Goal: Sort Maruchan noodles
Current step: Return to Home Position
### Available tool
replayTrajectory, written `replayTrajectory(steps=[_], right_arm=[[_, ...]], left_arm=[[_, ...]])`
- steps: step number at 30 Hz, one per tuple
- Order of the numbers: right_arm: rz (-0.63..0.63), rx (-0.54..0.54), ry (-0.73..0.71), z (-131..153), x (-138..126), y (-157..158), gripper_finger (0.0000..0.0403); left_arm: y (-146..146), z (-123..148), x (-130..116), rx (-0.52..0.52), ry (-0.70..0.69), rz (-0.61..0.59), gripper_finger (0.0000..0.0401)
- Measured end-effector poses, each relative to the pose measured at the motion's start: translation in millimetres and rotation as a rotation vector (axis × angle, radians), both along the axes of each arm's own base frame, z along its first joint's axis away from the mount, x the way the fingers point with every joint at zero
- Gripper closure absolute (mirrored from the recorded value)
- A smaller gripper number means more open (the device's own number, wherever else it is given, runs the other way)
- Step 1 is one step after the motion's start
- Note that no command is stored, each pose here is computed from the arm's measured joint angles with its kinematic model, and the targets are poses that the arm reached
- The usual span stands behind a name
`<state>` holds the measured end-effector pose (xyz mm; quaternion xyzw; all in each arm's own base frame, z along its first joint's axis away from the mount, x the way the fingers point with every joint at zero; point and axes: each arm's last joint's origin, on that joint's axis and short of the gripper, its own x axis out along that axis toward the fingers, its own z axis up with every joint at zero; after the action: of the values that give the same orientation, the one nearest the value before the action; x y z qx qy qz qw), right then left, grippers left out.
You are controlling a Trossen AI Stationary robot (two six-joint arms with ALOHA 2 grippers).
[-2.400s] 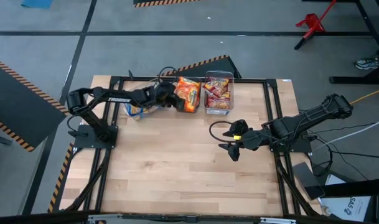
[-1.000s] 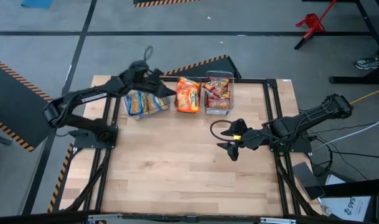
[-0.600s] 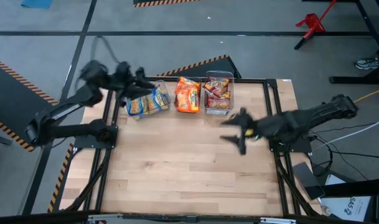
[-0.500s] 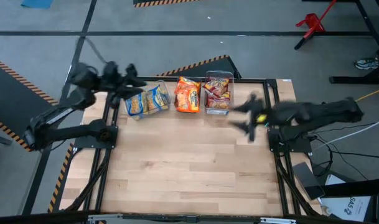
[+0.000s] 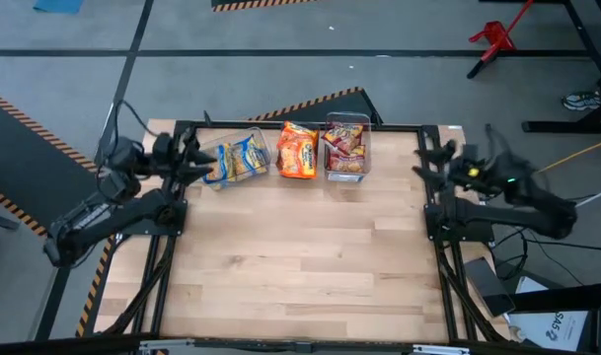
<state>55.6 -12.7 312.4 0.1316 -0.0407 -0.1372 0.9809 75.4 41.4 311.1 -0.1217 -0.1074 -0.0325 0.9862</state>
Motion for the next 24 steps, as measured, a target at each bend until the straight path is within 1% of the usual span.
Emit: replayTrajectory(steps=[4, 7, 8, 10, 12, 13, 15, 18, 20, 24], right_arm=[[0.076, 0.081, -0.041, -54, 18, -1, 0.0125], [0.124, 0.163, -0.047, -98, 33, -2, 0.0125], [0.137, 0.183, -0.063, -111, 37, -2, 0.0125], [0.169, 0.199, -0.113, -133, 43, -3, 0.0125], [0.16, 0.215, -0.06, -138, 44, -3, 0.0125], [0.152, 0.216, -0.043, -139, 45, -3, 0.0125], [0.139, 0.215, -0.014, -143, 45, -3, 0.0125], [0.145, 0.199, -0.013, -142, 45, -3, 0.0125], [0.145, 0.2, -0.008, -143, 45, -3, 0.0125], [0.139, 0.195, 0.007, -144, 45, -3, 0.0125]], left_arm=[[-8, -35, -10, -0.072, -0.044, -0.007, 0.0267], [-16, -53, -17, -0.074, -0.091, -0.044, 0.0268], [-15, -58, -15, -0.081, -0.081, -0.071, 0.0268], [-13, -70, -10, -0.127, -0.034, -0.129, 0.0268], [-13, -76, -7, -0.128, -0.028, -0.143, 0.0268], [-12, -83, -5, -0.14, -0.015, -0.148, 0.0268], [-9, -102, 1, -0.199, 0.029, -0.14, 0.0268], [-8, -122, 8, -0.236, 0.037, -0.12, 0.0268], [-9, -133, 12, -0.291, 0.123, -0.076, 0.0268], [-16, -137, 17, -0.237, 0.149, -0.057, 0.0268]])
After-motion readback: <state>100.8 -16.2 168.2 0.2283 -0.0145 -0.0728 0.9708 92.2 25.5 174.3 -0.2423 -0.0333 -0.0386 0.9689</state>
